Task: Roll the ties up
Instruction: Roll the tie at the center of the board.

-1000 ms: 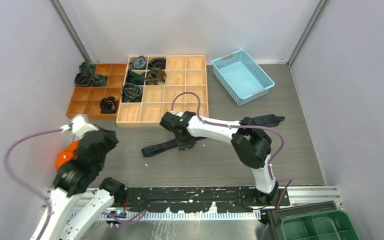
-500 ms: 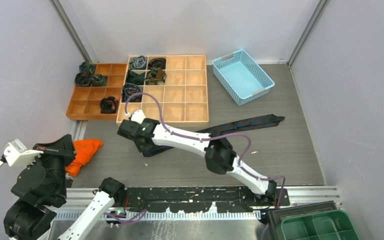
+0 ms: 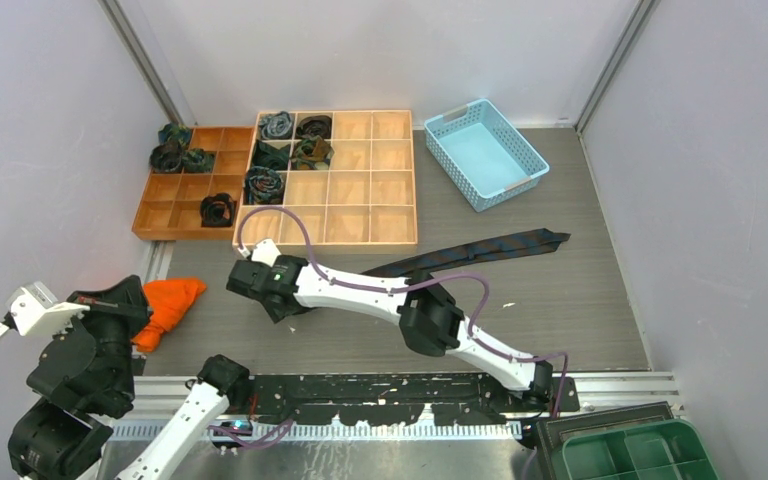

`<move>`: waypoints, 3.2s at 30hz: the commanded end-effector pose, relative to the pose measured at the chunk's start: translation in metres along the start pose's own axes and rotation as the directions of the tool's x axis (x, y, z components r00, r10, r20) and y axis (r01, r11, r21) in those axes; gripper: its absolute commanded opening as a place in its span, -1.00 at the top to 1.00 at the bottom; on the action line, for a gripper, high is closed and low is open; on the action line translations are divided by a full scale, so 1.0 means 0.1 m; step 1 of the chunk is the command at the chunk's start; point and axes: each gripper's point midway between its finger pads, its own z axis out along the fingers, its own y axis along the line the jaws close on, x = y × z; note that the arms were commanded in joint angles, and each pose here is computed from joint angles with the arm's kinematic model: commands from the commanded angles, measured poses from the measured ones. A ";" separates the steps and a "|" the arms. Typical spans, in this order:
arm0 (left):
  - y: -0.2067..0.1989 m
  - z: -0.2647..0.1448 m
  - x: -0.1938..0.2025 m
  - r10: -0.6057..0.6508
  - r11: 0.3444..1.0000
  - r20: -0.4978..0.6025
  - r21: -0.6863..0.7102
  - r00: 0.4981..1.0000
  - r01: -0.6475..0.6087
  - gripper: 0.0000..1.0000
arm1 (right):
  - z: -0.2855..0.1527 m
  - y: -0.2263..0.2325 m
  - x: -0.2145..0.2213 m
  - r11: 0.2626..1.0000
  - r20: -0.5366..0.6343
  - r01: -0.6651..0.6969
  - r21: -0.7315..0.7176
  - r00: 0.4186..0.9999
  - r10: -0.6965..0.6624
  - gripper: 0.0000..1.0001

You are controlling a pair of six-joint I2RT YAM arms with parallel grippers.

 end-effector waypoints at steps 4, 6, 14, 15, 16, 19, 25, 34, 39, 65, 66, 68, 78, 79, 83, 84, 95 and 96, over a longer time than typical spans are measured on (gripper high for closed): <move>0.05 0.00 -0.03 0.008 1.000 0.022 -0.011 1.000 -0.008 0.95 | -0.24 0.25 -0.20 0.997 0.089 0.008 -0.082 0.996 -0.001 -0.26; 0.05 0.00 -0.03 0.010 1.000 0.022 -0.011 1.000 -0.010 0.94 | -0.20 0.26 -0.21 0.997 0.092 0.010 -0.077 0.996 -0.003 -0.26; 0.05 0.02 0.03 0.015 1.000 0.011 0.001 1.000 -0.015 0.90 | 0.02 0.24 -0.14 0.999 0.084 0.019 -0.034 0.996 -0.016 -0.12; 0.05 0.02 0.03 0.017 1.000 0.011 0.001 1.000 -0.017 0.90 | 0.06 0.23 -0.13 0.999 0.081 0.018 -0.028 0.997 -0.015 -0.08; 0.06 0.02 0.04 0.018 1.000 0.011 0.000 1.000 -0.018 0.89 | 0.10 0.22 -0.12 1.000 0.077 0.017 -0.022 0.997 -0.015 -0.02; 0.07 0.03 0.05 0.023 1.000 0.009 0.000 1.000 -0.023 0.88 | 0.23 0.18 -0.09 1.000 0.062 0.012 -0.004 0.998 -0.012 0.14; 0.13 0.02 0.06 0.026 1.000 0.013 -0.002 1.000 -0.026 0.88 | 0.36 0.08 -0.06 0.999 0.062 -0.004 0.038 0.998 0.001 0.33; 0.04 0.10 0.21 0.043 0.998 -0.023 0.038 0.999 -0.042 0.89 | 0.13 0.16 -0.28 0.976 0.096 -0.114 -0.183 0.986 0.133 0.55; -0.18 0.21 0.44 0.063 0.995 -0.079 0.088 0.995 -0.056 0.91 | -0.13 0.17 -0.47 0.876 0.064 -0.202 -0.438 0.965 0.255 0.59; -1.08 0.72 2.22 0.218 0.945 -0.417 0.315 0.882 -0.084 1.00 | -0.01 -0.72 -0.10 0.502 -0.150 -0.525 -0.688 0.779 0.608 0.68; -1.07 0.73 2.29 0.226 0.944 -0.428 0.318 0.875 -0.088 1.00 | -0.03 -0.74 -0.10 0.493 -0.152 -0.527 -0.692 0.774 0.615 0.69; -1.08 0.74 2.41 0.236 0.941 -0.448 0.327 0.862 -0.088 1.00 | -0.08 -0.77 -0.14 0.464 -0.157 -0.529 -0.711 0.762 0.628 0.69; -1.05 0.84 2.80 0.278 0.933 -0.489 0.340 0.827 -0.113 1.00 | -0.43 -0.72 -0.35 0.281 -0.230 -0.503 -0.817 0.732 0.642 0.69; -1.05 0.84 2.82 0.277 0.934 -0.489 0.340 0.827 -0.112 1.00 | -0.43 -0.72 -0.35 0.280 -0.233 -0.504 -0.817 0.732 0.640 0.68; -1.02 0.85 2.84 0.282 0.934 -0.488 0.337 0.826 -0.120 1.00 | -0.31 -0.73 -0.29 0.291 -0.235 -0.508 -0.811 0.738 0.632 0.69; -1.01 0.85 2.85 0.286 0.934 -0.488 0.336 0.824 -0.125 1.00 | -0.26 -0.75 -0.28 0.291 -0.236 -0.510 -0.809 0.737 0.633 0.69; -1.00 0.87 2.92 0.298 0.932 -0.495 0.335 0.816 -0.137 1.00 | 0.00 -1.15 -0.04 0.297 -0.229 -0.554 -0.778 0.691 0.686 0.70; -1.00 0.87 2.93 0.299 0.932 -0.498 0.336 0.814 -0.137 1.00 | 0.01 -1.18 -0.02 0.297 -0.228 -0.555 -0.777 0.688 0.689 0.70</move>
